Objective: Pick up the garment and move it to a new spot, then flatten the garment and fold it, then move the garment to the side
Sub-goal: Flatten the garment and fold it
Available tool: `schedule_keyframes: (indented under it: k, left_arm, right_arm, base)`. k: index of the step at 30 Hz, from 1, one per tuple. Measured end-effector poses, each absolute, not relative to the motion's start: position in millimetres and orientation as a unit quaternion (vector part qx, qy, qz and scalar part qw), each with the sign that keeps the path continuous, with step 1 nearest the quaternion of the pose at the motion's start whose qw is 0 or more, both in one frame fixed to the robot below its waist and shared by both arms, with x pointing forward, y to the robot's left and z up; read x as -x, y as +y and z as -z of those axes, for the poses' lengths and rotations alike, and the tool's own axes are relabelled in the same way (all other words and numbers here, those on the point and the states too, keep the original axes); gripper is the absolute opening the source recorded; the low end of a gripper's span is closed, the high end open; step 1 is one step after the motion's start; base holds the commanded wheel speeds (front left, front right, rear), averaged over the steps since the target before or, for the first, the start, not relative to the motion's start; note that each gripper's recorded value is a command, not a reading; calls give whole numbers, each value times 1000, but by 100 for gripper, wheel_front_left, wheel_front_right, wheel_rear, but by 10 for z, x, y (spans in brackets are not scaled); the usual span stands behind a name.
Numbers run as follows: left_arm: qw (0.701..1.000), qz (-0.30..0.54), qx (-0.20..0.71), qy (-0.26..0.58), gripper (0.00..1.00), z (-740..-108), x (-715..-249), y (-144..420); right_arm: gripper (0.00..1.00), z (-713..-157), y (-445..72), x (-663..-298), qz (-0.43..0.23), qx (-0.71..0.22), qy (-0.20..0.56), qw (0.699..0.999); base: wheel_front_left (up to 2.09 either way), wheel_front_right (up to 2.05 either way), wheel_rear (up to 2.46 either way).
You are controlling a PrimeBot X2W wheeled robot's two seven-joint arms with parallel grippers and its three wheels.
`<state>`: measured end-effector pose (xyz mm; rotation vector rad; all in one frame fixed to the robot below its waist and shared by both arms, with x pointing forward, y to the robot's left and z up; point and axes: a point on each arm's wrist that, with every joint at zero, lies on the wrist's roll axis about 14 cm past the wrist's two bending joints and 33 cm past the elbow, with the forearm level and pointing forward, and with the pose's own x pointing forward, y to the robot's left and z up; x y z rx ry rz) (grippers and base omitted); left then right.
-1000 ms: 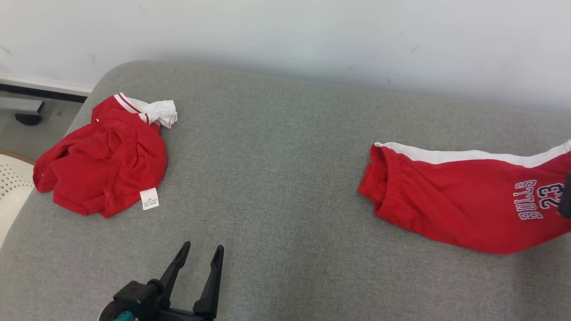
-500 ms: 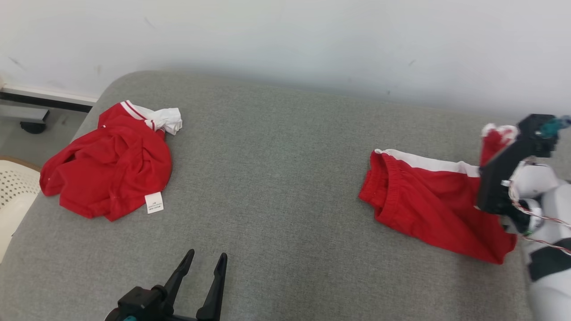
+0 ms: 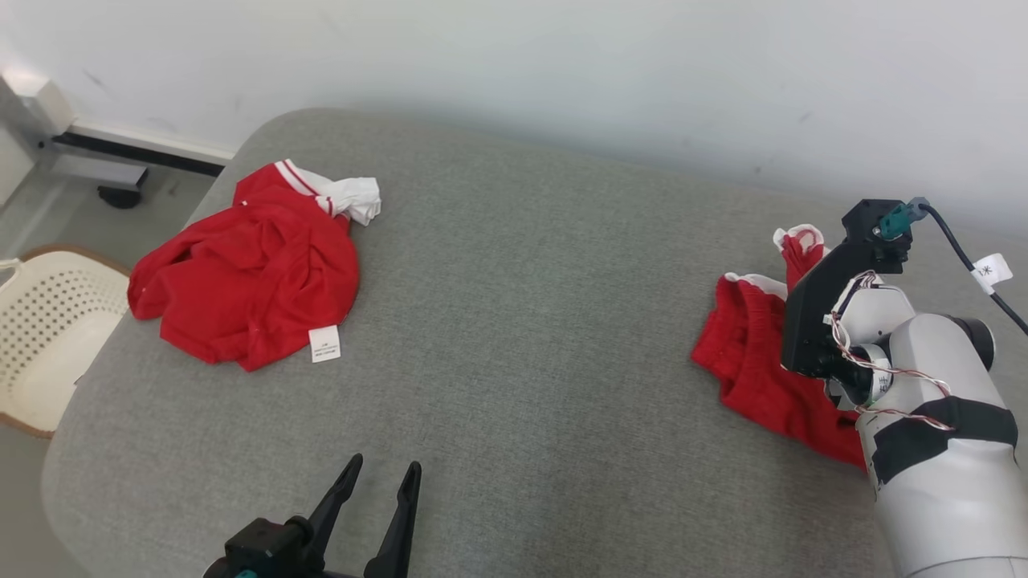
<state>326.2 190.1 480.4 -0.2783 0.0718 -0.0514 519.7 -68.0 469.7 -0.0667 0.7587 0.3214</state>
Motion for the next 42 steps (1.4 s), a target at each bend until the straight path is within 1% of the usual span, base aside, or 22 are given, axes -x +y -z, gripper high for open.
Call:
schedule_keyframes:
  k: [5, 10, 13, 15, 16, 17, 18, 20, 24, 25, 26, 30, 32, 35, 36, 37, 39, 42]
  left_arm:
    - [989, 10, 141, 40, 100, -4765, -3225, 1965]
    - [989, -1, 142, 44, 100, -4726, -3201, 2015]
    - [989, -6, 143, 42, 100, -4725, -3192, 2040]
    - [989, -7, 144, 41, 100, -4730, -3190, 2046]
    - [989, -7, 144, 40, 100, -4733, -3192, 2049]
    - [989, -6, 144, 39, 100, -4737, -3194, 2048]
    - [989, -5, 144, 38, 100, -4742, -3197, 2041]
    - [989, -2, 144, 37, 100, -4753, -3203, 2025]
    - [989, 4, 142, 32, 100, -4786, -3220, 2004]
    - [989, 4, 142, 32, 100, -4786, -3220, 2004]
    - [989, 5, 142, 30, 100, -4796, -3225, 1997]
    - [990, 16, 141, 23, 100, -4848, -3249, 1953]
    - [990, 20, 141, 20, 100, -4870, -3261, 1930]
    - [990, 24, 141, 19, 100, -4880, -3272, 1903]
    - [990, 25, 141, 20, 100, -4874, -3274, 1900]
    - [989, 25, 141, 21, 100, -4866, -3276, 1895]
    - [989, 24, 146, 25, 100, -4845, -3278, 1893]
    - [988, 21, 148, 29, 100, -4815, -3278, 1908]
  right_arm:
    - [0, -4614, -480, -5238, -174, 43, 377, 909]
    - [0, -4468, -278, -5181, -199, 59, 397, 894]
    - [0, -4398, -221, -5130, -209, 71, 407, 887]
    - [0, -4408, -221, -5127, -211, 72, 404, 887]
    - [63, -4426, -229, -5135, -211, 68, 400, 889]
    - [63, -4448, -245, -5146, -210, 63, 395, 892]
    - [100, -4473, -260, -5157, -208, 59, 390, 895]
    - [100, -4528, -260, -5159, -210, 47, 382, 899]
    - [100, -4817, -194, -5218, -222, 7, 342, 913]
    - [100, -4817, -194, -5218, -222, 7, 342, 913]
    - [100, -4916, -226, -5255, -220, 1, 327, 919]
    - [100, -5157, -676, -5400, -178, 9, 281, 943]
    - [100, -5068, -921, -5371, -154, 22, 289, 945]
    - [100, -4850, -1072, -5272, -139, 36, 308, 941]
    - [41, -4777, -1086, -5245, -138, 45, 313, 939]
    - [1, -4692, -1084, -5211, -139, 48, 321, 936]
    - [0, -4519, -1014, -5123, -149, 54, 337, 928]
    - [0, -4360, -733, -4994, -183, 61, 351, 916]
  base:
    - [0, 0, 0]
    - [0, 0, 0]
    - [0, 0, 0]
    - [0, 0, 0]
    - [0, 0, 0]
    - [0, 0, 0]
    - [0, 0, 0]
    - [0, 0, 0]
    - [0, 0, 0]
    - [0, 0, 0]
    - [0, 0, 0]
    - [0, 0, 0]
    - [0, 0, 0]
    - [0, 0, 0]
    - [0, 0, 0]
    - [0, 0, 0]
    - [0, 0, 0]
    - [0, 0, 0]
